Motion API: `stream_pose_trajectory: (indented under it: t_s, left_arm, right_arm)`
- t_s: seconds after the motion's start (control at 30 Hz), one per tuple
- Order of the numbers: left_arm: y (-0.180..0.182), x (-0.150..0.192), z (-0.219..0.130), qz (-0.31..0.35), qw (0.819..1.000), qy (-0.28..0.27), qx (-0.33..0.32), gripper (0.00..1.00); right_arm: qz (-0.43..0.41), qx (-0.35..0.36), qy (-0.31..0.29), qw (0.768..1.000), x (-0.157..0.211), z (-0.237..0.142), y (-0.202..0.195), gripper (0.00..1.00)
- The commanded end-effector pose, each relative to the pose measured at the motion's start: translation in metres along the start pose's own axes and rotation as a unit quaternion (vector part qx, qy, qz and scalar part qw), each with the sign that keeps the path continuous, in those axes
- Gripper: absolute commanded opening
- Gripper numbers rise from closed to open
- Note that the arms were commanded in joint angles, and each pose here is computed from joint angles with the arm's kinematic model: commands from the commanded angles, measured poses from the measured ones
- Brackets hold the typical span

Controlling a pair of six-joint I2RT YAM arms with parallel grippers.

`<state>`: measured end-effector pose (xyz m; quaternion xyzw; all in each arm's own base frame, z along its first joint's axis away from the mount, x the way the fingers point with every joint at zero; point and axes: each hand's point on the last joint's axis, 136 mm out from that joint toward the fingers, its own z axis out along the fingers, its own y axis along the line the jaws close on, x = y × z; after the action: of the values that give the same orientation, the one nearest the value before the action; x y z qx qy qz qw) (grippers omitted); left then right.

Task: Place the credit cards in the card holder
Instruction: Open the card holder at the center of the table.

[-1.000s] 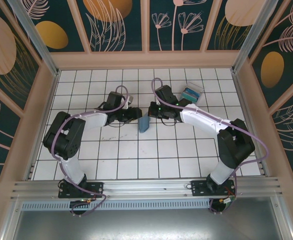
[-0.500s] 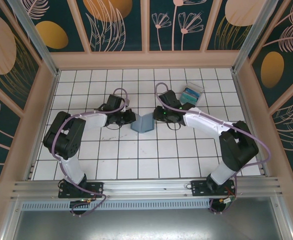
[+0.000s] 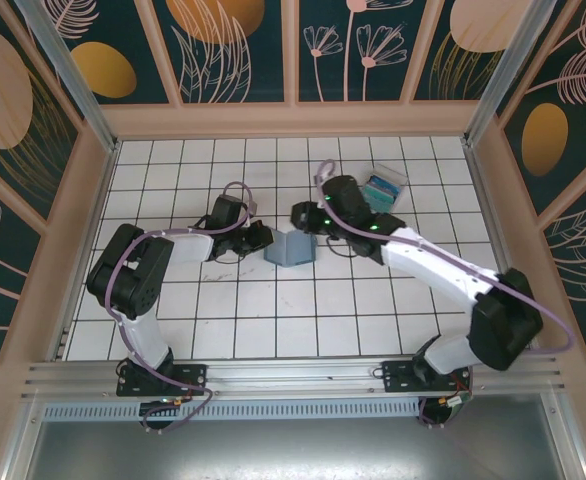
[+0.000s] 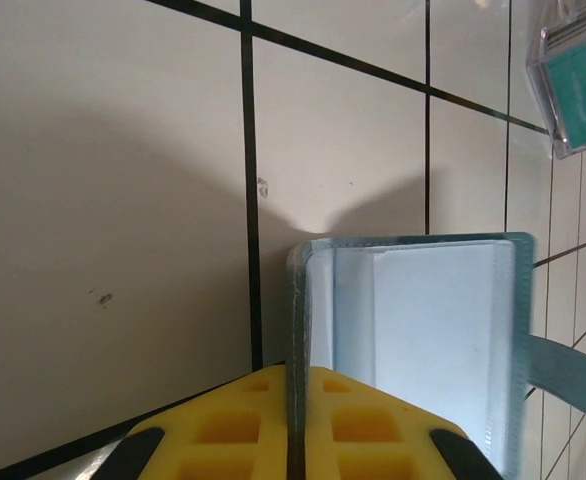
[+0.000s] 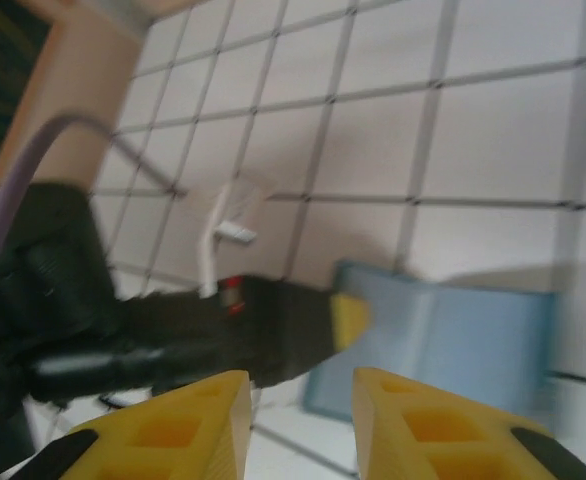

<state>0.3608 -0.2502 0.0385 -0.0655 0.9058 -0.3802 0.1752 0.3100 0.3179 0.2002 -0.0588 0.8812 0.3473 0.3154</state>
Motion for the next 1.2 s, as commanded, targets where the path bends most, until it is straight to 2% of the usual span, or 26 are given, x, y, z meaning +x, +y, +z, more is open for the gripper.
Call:
stream_pose_trajectory:
  t_s: [0.0,0.03,0.17,0.37,0.63,0.77,0.8,0.93,1.03,1.07,1.1,1.17]
  left_arm:
    - [-0.005,-0.002,-0.004,-0.004,1.0,-0.006,0.009,0.11]
    - [-0.005,-0.002,-0.005,-0.004,1.0,-0.009,0.008,0.11]
    - [0.0,0.0,-0.003,-0.003,1.0,-0.005,-0.002,0.13]
    - [0.009,-0.006,-0.008,0.017,0.999,-0.025,-0.03,0.17]
    - [0.01,-0.002,-0.011,0.022,0.999,-0.028,-0.027,0.18]
    - [0.005,0.0,-0.009,0.022,0.999,-0.035,0.0,0.17]
    - [0.006,0.001,-0.008,0.022,0.999,-0.03,-0.001,0.17]
    - [0.001,0.0,-0.008,0.023,0.999,-0.025,0.005,0.16]
    - [-0.002,-0.002,-0.009,0.026,0.999,-0.025,0.004,0.16]
    - [-0.003,-0.004,-0.01,0.024,0.999,-0.025,0.003,0.16]
    - [-0.004,-0.006,-0.01,0.022,0.999,-0.028,0.003,0.16]
    - [-0.009,-0.009,-0.011,0.023,0.999,-0.033,0.012,0.16]
  right_arm:
    - [0.021,-0.049,0.056,0.997,0.028,0.029,0.021,0.29]
    - [0.023,-0.03,0.062,0.997,0.032,0.037,0.013,0.27]
    - [0.059,0.107,0.058,0.991,0.033,0.052,-0.066,0.21]
    - [0.077,0.179,0.091,0.977,0.051,0.051,-0.13,0.22]
    - [0.072,0.23,0.093,0.966,0.06,0.04,-0.177,0.23]
    - [0.077,0.204,0.122,0.968,0.076,0.05,-0.181,0.23]
    - [0.086,0.207,0.109,0.968,0.066,0.044,-0.187,0.24]
    - [0.066,0.186,0.052,0.979,0.019,0.024,-0.165,0.32]
    - [-0.015,0.147,0.036,0.988,-0.016,0.008,-0.145,0.39]
    - [-0.051,0.15,0.032,0.987,-0.028,0.003,-0.143,0.4]
    - [-0.078,0.182,0.032,0.98,-0.043,-0.002,-0.151,0.41]
    - [-0.088,0.242,0.052,0.965,-0.07,-0.009,-0.18,0.43]
